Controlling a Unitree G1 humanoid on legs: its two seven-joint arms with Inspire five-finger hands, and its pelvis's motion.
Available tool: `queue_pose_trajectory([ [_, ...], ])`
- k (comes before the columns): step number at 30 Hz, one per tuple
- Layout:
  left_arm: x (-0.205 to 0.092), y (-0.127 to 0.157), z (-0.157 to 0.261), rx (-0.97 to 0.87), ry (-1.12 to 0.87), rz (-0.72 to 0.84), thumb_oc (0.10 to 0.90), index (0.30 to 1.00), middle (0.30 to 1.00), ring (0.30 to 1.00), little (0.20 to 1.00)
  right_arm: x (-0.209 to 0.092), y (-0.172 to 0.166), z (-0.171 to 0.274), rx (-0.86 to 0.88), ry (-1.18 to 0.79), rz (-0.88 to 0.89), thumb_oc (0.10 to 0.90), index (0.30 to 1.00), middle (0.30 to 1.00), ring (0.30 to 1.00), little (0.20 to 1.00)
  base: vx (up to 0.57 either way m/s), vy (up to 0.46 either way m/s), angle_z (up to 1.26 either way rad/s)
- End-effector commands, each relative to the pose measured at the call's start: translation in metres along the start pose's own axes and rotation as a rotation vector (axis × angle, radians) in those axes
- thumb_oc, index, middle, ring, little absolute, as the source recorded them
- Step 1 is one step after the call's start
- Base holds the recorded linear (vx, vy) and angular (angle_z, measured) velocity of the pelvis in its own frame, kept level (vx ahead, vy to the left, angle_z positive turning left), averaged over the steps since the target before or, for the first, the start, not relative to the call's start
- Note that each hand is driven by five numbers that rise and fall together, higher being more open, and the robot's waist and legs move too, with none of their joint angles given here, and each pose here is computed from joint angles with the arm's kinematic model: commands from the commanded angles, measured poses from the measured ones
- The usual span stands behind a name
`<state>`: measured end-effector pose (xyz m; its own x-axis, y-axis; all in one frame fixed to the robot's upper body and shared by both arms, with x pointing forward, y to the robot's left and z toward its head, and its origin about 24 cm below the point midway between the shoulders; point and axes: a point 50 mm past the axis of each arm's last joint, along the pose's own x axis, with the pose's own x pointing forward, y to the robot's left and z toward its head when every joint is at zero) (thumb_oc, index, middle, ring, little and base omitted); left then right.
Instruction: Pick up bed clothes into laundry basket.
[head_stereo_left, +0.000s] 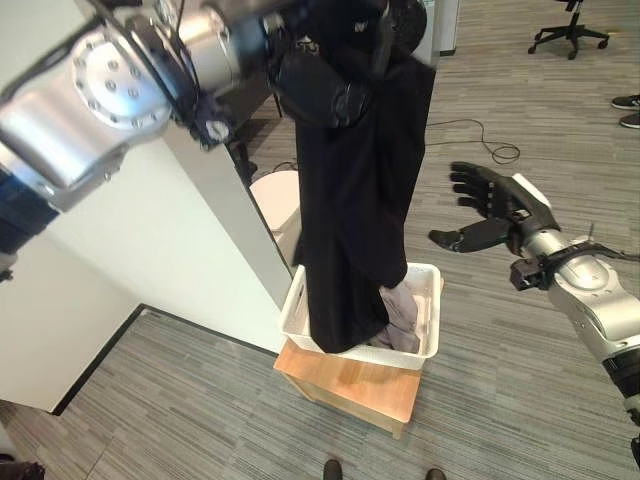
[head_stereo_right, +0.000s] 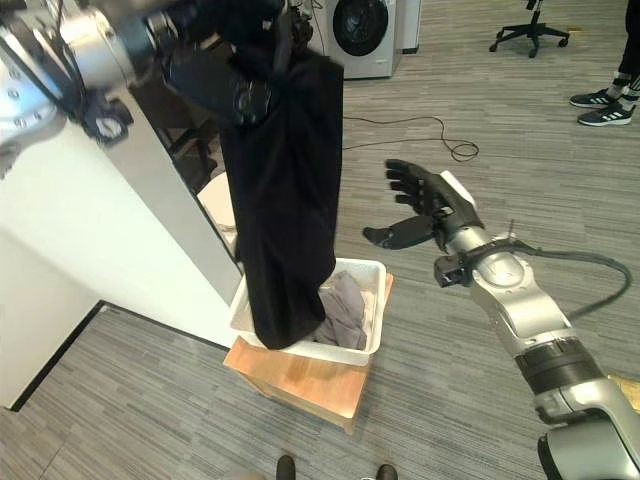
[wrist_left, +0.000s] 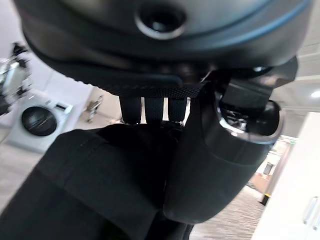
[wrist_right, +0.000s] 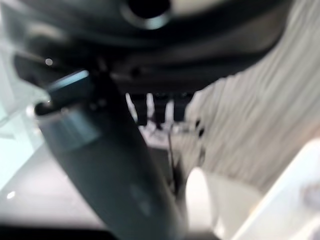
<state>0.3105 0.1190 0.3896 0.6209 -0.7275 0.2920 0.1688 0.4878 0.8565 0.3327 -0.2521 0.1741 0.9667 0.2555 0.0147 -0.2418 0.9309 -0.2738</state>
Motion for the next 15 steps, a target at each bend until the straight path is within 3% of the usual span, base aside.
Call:
queue_pose_trajectory([
  [1, 0.005, 0.073, 0.053, 0.053, -0.181, 0.333, 0.400, 0.300, 0.300, 0.300, 0.300, 0.016, 0.000, 0.077, 0.097, -0.270, 0.121, 0.800, 0.900, 0.900, 0.900, 0.900, 0.01, -0.006, -0.27],
  [11, 0.012, 0.081, 0.058, 0.041, -0.198, 0.376, 0.400, 0.300, 0.300, 0.300, 0.300, 0.032, 0.022, 0.081, 0.032, -0.202, 0.235, 0.800, 0.900, 0.900, 0.900, 0.900, 0.01, 0.010, -0.14],
  [15, 0.017, 0.078, 0.057, 0.032, -0.209, 0.388, 0.400, 0.300, 0.300, 0.300, 0.300, 0.034, 0.049, 0.076, 0.139, -0.247, 0.315, 0.800, 0.900, 0.900, 0.900, 0.900, 0.03, 0.016, -0.12],
])
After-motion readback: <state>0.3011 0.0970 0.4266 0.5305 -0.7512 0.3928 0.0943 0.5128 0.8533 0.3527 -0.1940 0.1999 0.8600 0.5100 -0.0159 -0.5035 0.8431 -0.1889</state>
